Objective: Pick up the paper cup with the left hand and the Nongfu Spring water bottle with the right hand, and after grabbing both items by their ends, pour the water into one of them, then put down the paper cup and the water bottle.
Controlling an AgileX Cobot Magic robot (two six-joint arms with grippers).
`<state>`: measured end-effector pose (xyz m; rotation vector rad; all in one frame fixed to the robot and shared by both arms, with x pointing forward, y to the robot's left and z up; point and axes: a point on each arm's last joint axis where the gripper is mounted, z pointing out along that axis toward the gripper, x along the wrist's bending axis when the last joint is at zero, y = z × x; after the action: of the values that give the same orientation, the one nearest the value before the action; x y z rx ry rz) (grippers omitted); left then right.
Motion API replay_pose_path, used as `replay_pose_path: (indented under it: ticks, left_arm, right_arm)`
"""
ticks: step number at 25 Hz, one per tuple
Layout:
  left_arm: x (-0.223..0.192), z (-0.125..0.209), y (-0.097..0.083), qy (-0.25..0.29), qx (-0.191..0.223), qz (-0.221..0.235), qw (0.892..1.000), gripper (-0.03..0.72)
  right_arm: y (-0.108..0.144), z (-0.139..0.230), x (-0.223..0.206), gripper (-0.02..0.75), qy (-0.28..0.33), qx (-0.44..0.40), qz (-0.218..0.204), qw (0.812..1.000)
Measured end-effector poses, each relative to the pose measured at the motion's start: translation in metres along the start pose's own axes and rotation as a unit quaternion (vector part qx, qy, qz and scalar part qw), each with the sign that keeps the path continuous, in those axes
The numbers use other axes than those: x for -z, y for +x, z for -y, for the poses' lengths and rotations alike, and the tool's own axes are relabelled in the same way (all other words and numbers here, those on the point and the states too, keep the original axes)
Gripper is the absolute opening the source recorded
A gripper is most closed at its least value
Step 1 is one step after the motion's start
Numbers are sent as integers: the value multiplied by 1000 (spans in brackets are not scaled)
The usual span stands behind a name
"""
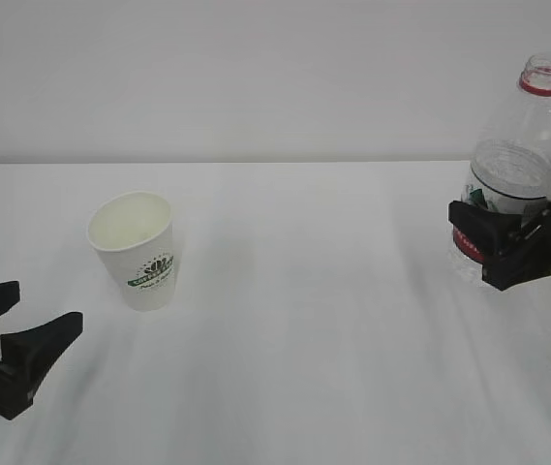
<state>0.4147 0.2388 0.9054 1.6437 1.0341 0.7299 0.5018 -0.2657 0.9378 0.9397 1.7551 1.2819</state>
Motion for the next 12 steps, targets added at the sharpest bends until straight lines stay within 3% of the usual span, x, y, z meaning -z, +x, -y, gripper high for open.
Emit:
replay_pose_path:
  ticks: [12]
  left_arm:
    - [-52,8,10,22,-3,12,1000,655]
  right_arm:
    - [3,0,0,485,1,9,-14,1000]
